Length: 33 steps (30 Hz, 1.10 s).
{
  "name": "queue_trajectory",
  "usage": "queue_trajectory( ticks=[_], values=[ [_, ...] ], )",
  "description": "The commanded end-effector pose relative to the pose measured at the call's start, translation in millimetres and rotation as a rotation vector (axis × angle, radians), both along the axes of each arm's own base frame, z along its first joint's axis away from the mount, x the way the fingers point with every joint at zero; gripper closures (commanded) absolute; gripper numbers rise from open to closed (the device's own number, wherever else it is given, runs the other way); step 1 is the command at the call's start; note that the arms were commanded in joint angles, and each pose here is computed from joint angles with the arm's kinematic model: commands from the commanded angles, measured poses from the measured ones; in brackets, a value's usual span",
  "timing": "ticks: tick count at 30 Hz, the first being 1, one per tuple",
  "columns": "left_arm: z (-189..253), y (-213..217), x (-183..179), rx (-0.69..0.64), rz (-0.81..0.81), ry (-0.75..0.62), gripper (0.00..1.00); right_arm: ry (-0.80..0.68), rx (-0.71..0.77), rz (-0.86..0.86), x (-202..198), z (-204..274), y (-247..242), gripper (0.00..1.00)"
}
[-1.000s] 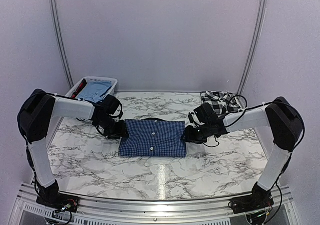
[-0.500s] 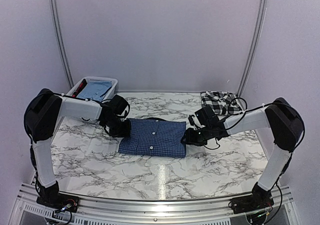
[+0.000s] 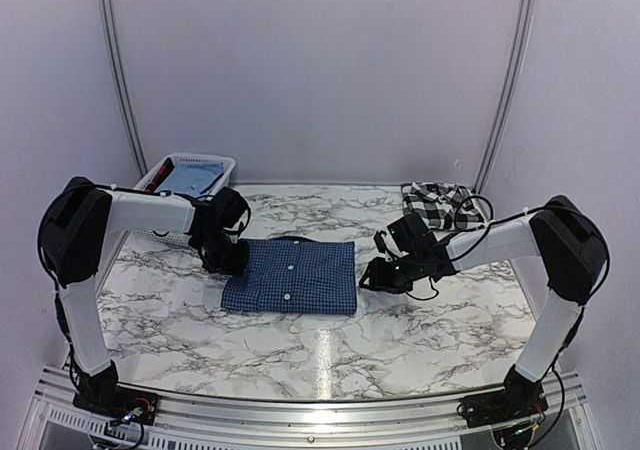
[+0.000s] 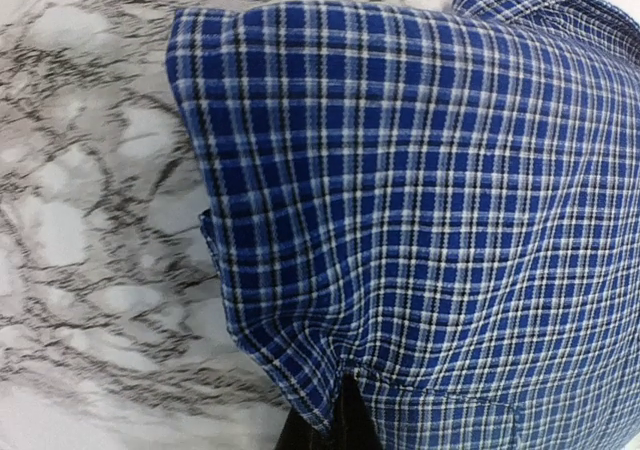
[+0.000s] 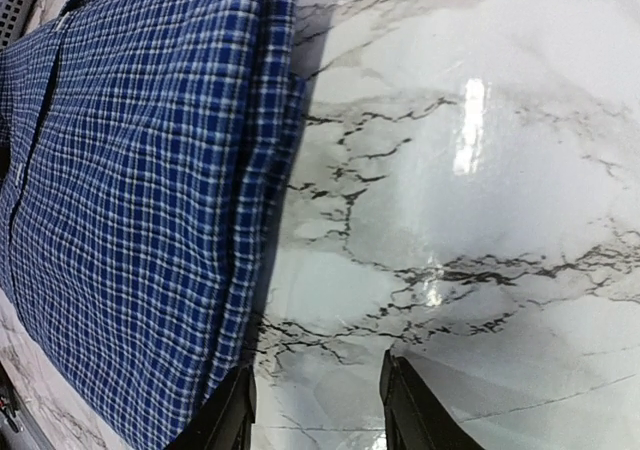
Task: Fold and stack the long sleeve shirts
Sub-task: Pick up the square-folded shirt from the center of the board, then turn over the square-folded shirt at the center of the board.
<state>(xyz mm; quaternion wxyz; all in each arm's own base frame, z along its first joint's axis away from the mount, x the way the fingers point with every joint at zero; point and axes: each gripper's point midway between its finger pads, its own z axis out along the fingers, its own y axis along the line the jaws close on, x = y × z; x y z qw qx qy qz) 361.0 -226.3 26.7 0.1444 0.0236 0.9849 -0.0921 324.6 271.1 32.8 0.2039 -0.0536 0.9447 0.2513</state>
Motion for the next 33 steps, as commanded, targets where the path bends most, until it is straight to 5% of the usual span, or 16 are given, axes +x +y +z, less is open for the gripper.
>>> queue_trajectory(
  ticks=[1, 9, 15, 26, 33],
  values=[
    [31.5, 46.6, -14.8, 0.138, -0.058, 0.025, 1.0, 0.002, 0.018, 0.046, -7.1, 3.7, 21.9, 0.57],
    [100.6, 103.9, -7.3, 0.308, -0.103, -0.013, 1.0, -0.003, 0.028, 0.088, -7.5, 10.8, 45.4, 0.58],
    [131.3, 109.5, 4.9, 0.314, -0.088, -0.037, 1.0, -0.001, 0.048, 0.111, -6.6, 17.6, 62.6, 0.59],
    [146.7, 98.3, 13.6, 0.268, -0.09, -0.049, 1.0, -0.031, 0.344, 0.119, 13.9, 51.0, 161.3, 0.94],
    [145.4, 99.2, 6.9, 0.258, -0.087, -0.035, 1.0, 0.02, 0.411, 0.112, 23.7, 24.0, 201.9, 0.97]
  ],
)
